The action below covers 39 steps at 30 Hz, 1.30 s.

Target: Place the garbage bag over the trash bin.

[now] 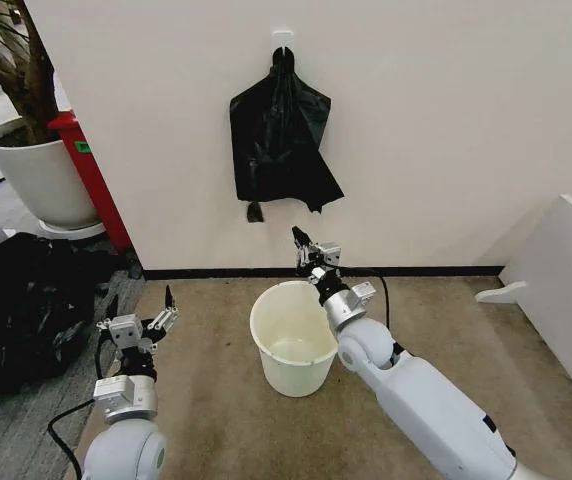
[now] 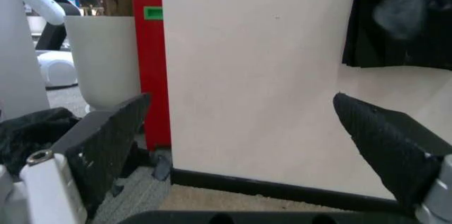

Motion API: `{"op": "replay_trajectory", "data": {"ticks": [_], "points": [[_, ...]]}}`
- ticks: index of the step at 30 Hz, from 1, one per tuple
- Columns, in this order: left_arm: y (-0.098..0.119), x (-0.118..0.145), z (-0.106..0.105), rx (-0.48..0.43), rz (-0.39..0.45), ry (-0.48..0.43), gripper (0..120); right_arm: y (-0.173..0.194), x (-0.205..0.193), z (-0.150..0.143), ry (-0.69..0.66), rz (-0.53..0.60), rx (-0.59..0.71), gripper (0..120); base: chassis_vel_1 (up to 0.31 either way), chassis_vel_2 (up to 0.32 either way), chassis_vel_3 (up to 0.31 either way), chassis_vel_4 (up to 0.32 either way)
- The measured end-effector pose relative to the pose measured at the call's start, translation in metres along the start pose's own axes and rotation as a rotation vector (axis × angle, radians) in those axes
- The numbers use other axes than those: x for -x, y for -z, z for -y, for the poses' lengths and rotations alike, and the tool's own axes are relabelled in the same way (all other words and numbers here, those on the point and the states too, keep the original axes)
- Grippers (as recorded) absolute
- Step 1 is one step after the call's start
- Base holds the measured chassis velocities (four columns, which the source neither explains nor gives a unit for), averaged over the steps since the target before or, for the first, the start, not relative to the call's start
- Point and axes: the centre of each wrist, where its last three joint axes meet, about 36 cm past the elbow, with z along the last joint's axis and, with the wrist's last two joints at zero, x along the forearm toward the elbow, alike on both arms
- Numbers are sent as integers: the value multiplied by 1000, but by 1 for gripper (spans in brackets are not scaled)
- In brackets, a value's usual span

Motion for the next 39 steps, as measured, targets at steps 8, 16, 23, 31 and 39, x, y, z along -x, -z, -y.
{"op": "replay_trajectory", "data": {"ticks": [8,16,23,31,39], "points": [[-2,4,-1,7,-1,-2,100,33,38,-8,45,61,-240,28,0,0,0,0],[-7,11,-4,12,-6,11,100,62,116,-43,38,98,-523,58,0,0,0,0],[-9,14,-5,9,-7,24,100,88,162,-87,-63,-6,-649,84,0,0,0,0],[-11,15,-3,3,-8,28,100,80,174,-104,-151,-198,-735,91,0,0,0,0],[-12,15,0,0,-8,26,100,80,182,-100,-183,-208,-761,61,0,0,0,0]]}}
